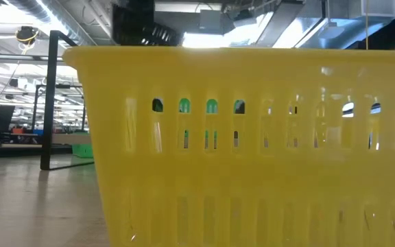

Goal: Stack baskets on shelf by color
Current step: Stack the right black bin on top of the black bin on the shelf

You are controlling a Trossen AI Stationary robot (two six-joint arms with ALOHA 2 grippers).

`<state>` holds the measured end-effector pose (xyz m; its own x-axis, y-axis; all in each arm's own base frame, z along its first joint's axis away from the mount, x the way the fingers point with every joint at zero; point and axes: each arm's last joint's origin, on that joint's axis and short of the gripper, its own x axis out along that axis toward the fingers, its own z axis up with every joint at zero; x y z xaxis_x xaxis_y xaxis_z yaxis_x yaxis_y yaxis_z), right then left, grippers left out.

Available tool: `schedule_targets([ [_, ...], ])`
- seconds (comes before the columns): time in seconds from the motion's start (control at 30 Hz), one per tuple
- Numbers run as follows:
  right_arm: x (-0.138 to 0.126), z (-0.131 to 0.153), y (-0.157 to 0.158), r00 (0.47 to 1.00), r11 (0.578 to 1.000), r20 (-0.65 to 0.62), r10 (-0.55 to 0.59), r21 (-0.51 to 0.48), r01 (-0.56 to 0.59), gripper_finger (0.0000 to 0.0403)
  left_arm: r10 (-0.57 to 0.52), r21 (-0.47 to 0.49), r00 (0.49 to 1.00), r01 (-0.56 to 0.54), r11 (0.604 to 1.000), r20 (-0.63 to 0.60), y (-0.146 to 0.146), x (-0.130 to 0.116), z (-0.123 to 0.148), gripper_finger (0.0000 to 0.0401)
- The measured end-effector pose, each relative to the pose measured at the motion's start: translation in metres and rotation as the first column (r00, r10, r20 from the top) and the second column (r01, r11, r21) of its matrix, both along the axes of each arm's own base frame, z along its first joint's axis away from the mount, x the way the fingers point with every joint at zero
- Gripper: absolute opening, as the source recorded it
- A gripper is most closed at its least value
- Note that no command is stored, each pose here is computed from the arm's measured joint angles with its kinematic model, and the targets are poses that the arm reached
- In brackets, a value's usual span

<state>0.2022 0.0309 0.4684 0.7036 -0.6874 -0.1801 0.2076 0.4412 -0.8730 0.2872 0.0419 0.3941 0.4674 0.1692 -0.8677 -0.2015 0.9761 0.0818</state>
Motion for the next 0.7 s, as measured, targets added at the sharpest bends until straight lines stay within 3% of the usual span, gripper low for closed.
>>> schedule_targets([
  [0.2,0.0,0.0,0.0,1.0,1.0,0.0,0.005,0.002,-0.005,0.0094,-0.007,-0.032,0.996,0.004,0.999,-0.092,0.003,0.012,-0.017,0.0],
  [0.37,-0.002,0.001,0.002,0.987,0.985,0.005,0.16,0.064,-0.16,0.0094,-0.008,-0.037,0.991,0.004,0.999,-0.13,0.004,0.015,-0.023,0.0],
  [0.53,-0.012,0.002,0.005,0.939,0.916,0.065,0.337,0.208,-0.343,0.0094,-0.006,-0.042,0.988,-0.001,0.999,-0.156,0.003,0.015,-0.03,0.0],
  [0.7,-0.025,-0.001,0.005,0.903,0.838,0.088,0.42,0.345,-0.423,0.0094,-0.009,-0.045,0.983,0.001,0.999,-0.182,0.003,0.015,-0.038,0.0],
])
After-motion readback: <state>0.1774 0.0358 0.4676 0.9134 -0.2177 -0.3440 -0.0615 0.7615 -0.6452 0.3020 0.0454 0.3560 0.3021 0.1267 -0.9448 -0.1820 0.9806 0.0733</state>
